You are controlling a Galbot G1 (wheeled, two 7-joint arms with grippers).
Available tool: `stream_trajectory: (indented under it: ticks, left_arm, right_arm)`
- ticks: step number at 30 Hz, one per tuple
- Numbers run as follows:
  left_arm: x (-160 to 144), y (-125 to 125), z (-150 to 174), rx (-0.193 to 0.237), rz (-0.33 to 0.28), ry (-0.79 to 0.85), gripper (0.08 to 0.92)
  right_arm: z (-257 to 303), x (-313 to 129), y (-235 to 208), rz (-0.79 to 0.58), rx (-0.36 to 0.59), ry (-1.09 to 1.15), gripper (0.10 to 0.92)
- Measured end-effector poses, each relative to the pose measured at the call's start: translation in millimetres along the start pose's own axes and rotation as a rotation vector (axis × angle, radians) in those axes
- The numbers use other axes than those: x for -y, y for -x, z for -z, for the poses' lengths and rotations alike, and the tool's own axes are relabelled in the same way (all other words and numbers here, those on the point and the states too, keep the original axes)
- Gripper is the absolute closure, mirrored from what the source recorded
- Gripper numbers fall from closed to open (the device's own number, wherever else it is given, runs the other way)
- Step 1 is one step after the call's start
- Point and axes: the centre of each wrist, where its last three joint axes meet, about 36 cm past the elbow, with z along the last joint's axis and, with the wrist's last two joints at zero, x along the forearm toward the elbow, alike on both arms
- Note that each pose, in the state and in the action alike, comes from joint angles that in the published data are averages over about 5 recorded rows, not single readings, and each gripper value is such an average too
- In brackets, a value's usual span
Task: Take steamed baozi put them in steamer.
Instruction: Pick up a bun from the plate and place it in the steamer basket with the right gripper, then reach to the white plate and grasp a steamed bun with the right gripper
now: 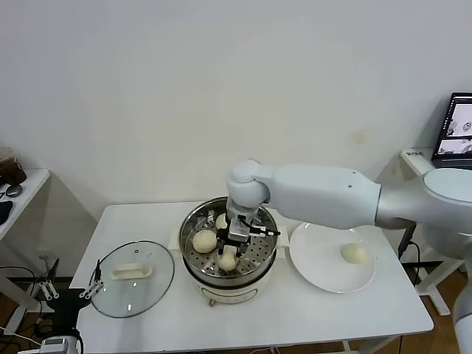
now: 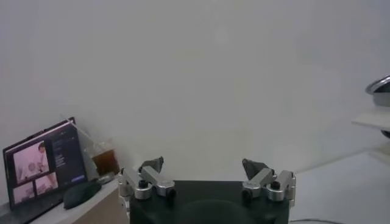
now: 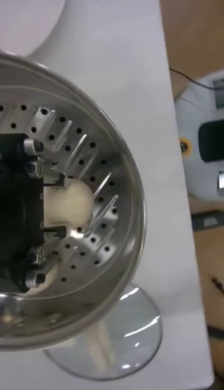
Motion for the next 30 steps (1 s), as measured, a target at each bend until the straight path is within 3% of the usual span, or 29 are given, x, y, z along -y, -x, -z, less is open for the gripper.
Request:
stream_trajectory:
  ticks: [5, 8, 20, 30]
  left_arm:
    - [1.2, -1.0, -0.4, -0.002, 0.000, -0.003, 0.177]
    - [1.4, -1.2, -0.4, -0.003, 0.001, -0.003, 0.177]
    - [0.7, 0.1, -0.3, 0.000, 0.001, -0.002, 0.177]
    - [-0.5, 4.5, 0.6, 0.010, -0.006, 0.006, 0.177]
  right_arm:
    - [1.3, 2.9, 2.9, 0.019, -0.007, -0.055, 0.582]
    - [1.7, 3.6, 4.0, 0.023, -0.007, -0.075, 0.534]
    - [-0.8, -1.4, -18.9, -0.007, -0.027, -0.067, 0.217]
    - [-24.2, -51.2, -80.1, -0.097, -0.129, 0.244, 0.200]
